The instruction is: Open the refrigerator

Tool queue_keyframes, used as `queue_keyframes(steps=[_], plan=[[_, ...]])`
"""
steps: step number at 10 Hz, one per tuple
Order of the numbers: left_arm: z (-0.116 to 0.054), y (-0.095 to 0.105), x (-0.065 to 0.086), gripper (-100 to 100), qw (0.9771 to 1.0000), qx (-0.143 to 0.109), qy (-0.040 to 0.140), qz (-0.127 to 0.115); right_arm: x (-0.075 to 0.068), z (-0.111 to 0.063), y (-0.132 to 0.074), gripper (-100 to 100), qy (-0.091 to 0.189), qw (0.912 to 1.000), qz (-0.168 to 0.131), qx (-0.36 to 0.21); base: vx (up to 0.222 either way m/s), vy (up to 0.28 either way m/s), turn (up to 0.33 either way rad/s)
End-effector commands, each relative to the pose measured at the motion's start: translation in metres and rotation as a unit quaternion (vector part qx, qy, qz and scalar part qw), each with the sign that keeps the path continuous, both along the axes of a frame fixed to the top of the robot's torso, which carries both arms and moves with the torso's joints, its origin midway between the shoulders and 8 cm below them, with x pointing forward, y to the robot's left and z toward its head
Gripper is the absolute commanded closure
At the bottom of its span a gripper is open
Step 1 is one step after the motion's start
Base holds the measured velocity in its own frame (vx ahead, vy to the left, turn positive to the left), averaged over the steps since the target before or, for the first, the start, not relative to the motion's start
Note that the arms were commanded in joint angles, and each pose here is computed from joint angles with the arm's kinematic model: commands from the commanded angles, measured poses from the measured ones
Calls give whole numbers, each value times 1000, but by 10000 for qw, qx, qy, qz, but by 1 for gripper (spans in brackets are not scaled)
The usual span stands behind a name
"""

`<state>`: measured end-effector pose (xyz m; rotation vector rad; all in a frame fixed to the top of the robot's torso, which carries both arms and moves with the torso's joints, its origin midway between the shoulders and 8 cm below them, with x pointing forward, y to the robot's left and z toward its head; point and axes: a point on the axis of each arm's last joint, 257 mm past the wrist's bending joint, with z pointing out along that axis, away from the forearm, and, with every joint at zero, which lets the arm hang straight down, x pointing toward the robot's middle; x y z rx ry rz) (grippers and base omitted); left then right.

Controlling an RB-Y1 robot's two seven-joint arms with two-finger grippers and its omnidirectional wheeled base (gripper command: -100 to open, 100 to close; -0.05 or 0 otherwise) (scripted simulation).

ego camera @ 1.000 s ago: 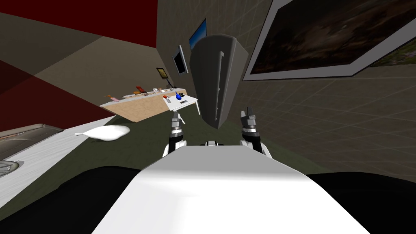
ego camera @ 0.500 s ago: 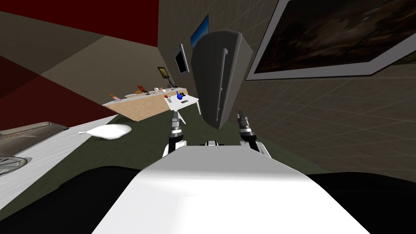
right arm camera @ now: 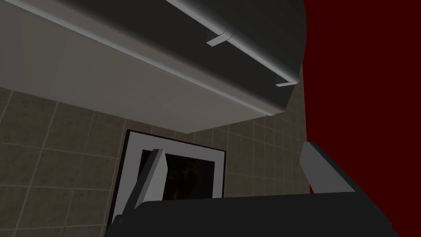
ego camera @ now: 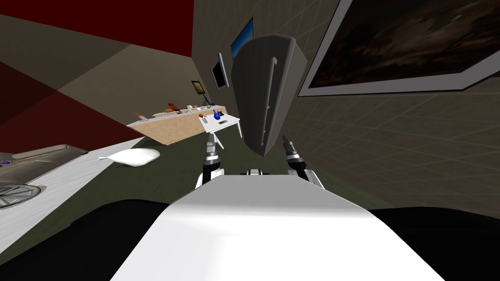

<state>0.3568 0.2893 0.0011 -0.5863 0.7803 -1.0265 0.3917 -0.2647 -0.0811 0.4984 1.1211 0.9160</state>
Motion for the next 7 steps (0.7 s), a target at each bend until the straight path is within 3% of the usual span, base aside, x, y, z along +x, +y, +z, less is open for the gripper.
queue_keyframes(steps=[1,2,3,4,5,6,7], plan=[[0,0,0,0,10000,0,0,0,7,-21,0,-100,276,9990,-109,-346,37,19,23],[0,0,0,0,10000,0,0,0,12,-38,-3,-100,509,9973,-196,-484,44,21,33],[0,0,0,0,10000,0,0,0,12,-39,-1,-100,520,9964,-212,-631,37,19,26],[0,0,0,0,10000,0,0,0,16,-56,-5,-100,752,9938,-305,-762,45,25,49],[0,0,0,0,10000,0,0,0,16,-58,-4,-100,761,9925,-321,-905,38,23,23],[0,0,0,0,10000,0,0,0,19,-75,-9,-100,991,9889,-418,-1029,47,24,40],[0,0,0,0,10000,0,0,0,20,-76,-7,-100,999,9870,-435,-1180,42,23,28]])
